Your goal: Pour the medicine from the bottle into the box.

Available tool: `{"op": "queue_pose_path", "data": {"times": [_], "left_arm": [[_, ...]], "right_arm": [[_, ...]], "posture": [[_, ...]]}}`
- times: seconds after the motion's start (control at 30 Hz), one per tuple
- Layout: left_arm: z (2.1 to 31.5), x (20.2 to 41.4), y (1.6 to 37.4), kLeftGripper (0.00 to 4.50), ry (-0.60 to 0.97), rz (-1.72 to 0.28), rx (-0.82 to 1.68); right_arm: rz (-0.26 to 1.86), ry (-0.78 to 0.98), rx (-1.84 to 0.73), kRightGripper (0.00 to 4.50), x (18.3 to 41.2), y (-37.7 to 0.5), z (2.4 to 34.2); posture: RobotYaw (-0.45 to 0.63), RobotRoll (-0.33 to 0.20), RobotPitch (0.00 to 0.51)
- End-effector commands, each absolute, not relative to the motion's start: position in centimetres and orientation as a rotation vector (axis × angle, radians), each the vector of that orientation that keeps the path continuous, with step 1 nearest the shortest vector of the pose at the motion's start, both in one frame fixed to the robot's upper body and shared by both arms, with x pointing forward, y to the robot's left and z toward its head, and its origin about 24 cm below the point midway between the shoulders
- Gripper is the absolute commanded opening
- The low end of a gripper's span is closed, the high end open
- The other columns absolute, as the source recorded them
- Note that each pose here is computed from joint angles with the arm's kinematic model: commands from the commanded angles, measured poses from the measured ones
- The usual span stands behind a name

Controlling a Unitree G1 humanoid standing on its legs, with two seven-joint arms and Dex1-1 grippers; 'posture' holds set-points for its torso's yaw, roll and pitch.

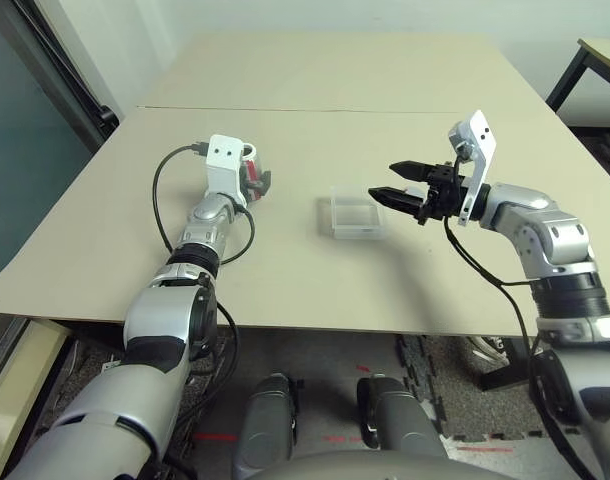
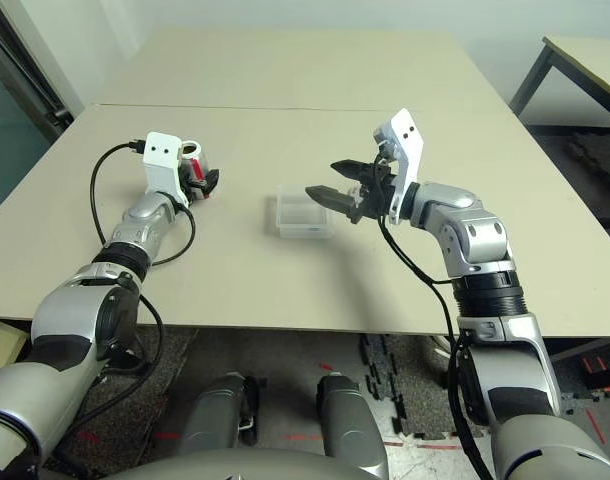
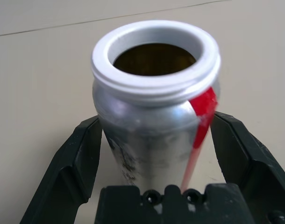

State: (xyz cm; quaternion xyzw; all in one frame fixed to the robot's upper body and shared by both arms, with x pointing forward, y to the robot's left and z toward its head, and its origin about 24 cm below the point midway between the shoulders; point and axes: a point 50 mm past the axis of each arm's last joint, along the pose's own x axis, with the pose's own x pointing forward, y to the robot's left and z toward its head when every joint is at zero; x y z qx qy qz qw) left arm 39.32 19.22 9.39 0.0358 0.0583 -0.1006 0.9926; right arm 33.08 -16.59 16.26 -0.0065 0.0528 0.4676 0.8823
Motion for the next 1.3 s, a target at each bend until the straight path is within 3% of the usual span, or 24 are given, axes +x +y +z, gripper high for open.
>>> {"op": "queue_pose_path", "data": {"times": [0.03,0.43,0.77,0.9,1.07,1.3], "left_arm": [[9.3,39.0,19.1,4.46,0.112,-0.223,0.056],[8.7,35.5,19.4,4.46,0.116,-0.228,0.025],[12.1,29.6,19.1,4.46,0.015,-0.269,0.039],[14.5,27.7,20.4,4.46,-0.090,-0.211,0.053],[17.5,27.0,25.7,4.46,-0.221,0.006,0.088],[16.5,28.5,32.3,4.46,-0.186,0.198,0.076]], "right_arm": [[0.961,0.095,-0.001,4.50,33.2,-16.9,16.4],[0.950,0.096,0.013,4.50,33.1,-17.1,16.2],[0.876,0.067,0.047,4.50,32.8,-17.8,16.3],[0.721,0.009,0.074,4.50,33.2,-19.2,17.4],[0.275,-0.076,0.135,4.50,34.0,-23.8,18.5],[-0.122,-0.092,0.043,4.50,32.2,-30.0,17.7]], "posture": [[0.04,0.000,0.100],[0.06,0.000,0.101],[0.07,0.000,0.105],[0.10,0.000,0.108],[0.14,0.000,0.108],[0.13,0.000,0.106]]}}
